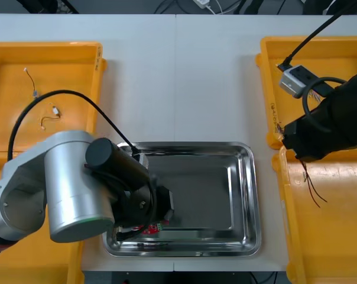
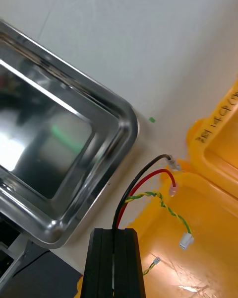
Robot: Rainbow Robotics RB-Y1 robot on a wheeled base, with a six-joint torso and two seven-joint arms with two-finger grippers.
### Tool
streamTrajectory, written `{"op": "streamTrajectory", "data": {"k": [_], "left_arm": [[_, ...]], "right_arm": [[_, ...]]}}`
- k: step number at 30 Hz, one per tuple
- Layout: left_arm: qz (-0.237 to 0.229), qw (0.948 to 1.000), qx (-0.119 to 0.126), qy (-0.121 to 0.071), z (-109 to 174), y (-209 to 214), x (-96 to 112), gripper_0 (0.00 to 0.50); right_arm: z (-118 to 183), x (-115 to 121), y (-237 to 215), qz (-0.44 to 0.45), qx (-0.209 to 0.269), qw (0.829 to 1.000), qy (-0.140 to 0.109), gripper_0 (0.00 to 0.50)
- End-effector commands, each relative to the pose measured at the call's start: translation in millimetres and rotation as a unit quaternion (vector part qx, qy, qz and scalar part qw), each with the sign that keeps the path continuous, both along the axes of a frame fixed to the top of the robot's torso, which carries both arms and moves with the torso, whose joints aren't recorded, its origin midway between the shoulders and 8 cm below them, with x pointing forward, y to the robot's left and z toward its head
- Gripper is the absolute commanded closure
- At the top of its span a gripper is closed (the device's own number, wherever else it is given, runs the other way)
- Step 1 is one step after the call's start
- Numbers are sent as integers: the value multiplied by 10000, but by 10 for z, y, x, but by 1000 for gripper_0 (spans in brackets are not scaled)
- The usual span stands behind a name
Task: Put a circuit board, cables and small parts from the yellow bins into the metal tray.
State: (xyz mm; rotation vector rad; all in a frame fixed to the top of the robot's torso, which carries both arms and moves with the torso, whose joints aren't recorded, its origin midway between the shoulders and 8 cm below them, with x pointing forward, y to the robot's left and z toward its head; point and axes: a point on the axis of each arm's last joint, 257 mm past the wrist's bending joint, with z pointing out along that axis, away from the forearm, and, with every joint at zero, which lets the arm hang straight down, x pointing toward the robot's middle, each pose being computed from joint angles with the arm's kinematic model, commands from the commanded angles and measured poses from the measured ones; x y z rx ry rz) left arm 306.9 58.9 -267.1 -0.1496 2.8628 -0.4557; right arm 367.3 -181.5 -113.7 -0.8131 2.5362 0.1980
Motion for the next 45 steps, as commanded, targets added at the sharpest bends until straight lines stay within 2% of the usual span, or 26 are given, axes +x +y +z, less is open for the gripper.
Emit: {"op": "streamTrajectory", "data": {"k": [1,3,10,18,21,24,33,42,45], "left_arm": [[-40,9992,7,-404,461,129,182,0],[-15,9988,74,-474,544,222,215,0],[-31,9983,230,-526,733,497,278,0],[-94,9969,486,-616,989,888,388,0],[-138,9951,704,-679,1086,1094,442,0],[-166,9944,800,-671,1139,1225,487,0],[-91,9921,998,-761,1328,1659,762,0],[234,9895,1119,-885,1499,2107,1064,0],[349,9884,1179,-889,1503,2241,1143,0]], "right_arm": [[-44,-143,372,488,-88,9986,-186,500],[-102,-190,478,637,-105,9978,-180,500],[-277,-359,764,1131,-223,9933,-81,500],[-518,-529,1076,1688,-610,9835,-215,500],[-620,-608,1214,1872,-676,9797,-225,500],[-707,-674,1285,2042,-777,9756,-229,500],[-905,-773,1380,3073,-1312,9411,-523,500],[-1086,-722,1377,3654,-1704,9137,-514,500],[-1151,-698,1402,3830,-1850,9029,-624,500]]}}
